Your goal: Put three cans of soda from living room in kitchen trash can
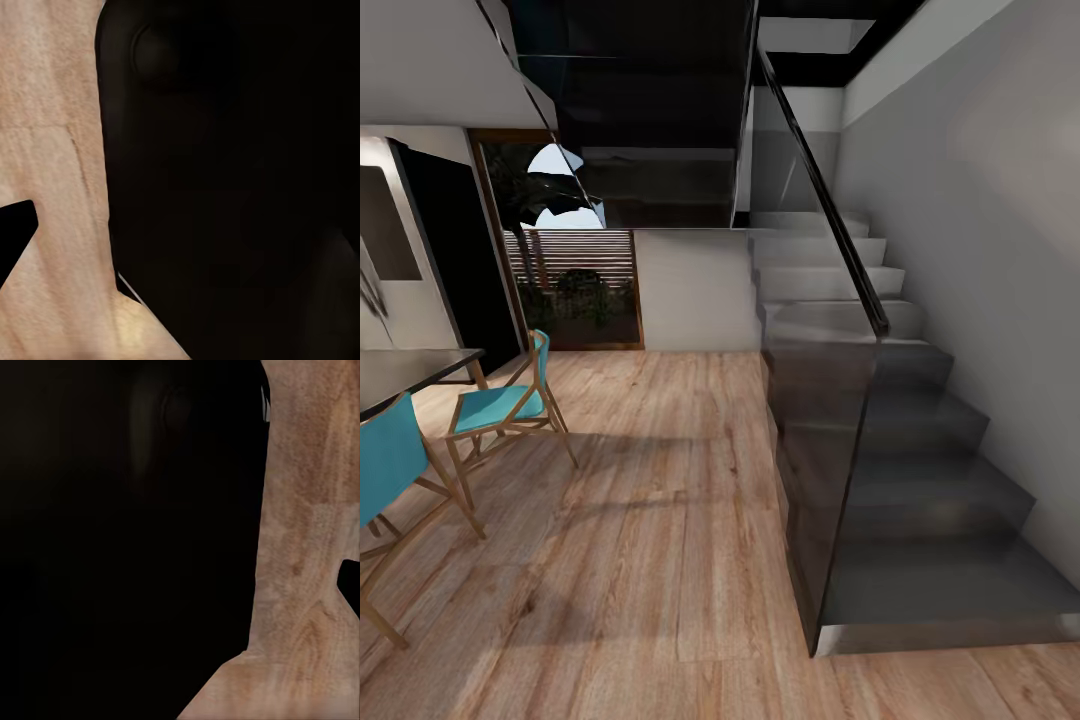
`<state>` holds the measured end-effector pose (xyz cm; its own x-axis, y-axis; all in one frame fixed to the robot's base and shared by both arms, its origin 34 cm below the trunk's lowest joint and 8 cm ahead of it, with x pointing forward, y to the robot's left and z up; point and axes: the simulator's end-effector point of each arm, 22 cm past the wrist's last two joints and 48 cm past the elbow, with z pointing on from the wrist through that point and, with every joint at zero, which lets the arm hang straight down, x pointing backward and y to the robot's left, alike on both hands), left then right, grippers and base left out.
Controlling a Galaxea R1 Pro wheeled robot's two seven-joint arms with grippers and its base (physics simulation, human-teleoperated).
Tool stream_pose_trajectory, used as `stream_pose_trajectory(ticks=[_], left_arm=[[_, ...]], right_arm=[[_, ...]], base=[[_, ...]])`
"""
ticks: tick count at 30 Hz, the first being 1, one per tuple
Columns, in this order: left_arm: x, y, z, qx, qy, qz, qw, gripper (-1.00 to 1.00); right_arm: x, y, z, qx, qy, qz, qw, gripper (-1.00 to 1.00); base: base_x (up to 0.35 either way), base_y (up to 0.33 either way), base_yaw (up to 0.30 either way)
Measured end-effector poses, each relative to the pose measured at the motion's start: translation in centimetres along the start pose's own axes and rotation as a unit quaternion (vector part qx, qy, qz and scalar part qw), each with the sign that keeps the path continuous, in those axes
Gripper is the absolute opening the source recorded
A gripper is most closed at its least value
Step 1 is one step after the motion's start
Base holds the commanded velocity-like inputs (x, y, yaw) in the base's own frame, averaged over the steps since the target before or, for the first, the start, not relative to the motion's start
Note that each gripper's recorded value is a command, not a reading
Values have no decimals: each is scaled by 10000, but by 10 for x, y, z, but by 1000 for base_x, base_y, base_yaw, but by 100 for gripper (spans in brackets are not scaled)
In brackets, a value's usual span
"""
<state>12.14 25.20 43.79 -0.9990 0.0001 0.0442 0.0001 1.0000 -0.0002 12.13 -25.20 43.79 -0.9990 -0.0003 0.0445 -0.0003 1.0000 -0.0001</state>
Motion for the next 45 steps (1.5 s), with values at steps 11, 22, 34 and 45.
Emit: stream_pose_trajectory(ticks=[11,22,34,45], left_arm=[[-16,4,0,-16,-186,-6,9998,100],[-16,4,0,-16,-191,7,9998,100],[-16,4,0,-16,-189,8,9998,100],[-16,4,0,-16,-190,6,9998,100]], right_arm=[[1,1,0,0,-13,51,10000,100],[-1,0,0,5,-51,-63,10000,100],[-9,0,0,6,-233,-62,9997,100],[-9,0,0,6,-243,-58,9997,100]], base=[[0,0,0],[0,0,191],[0,0,291],[0,0,292]])
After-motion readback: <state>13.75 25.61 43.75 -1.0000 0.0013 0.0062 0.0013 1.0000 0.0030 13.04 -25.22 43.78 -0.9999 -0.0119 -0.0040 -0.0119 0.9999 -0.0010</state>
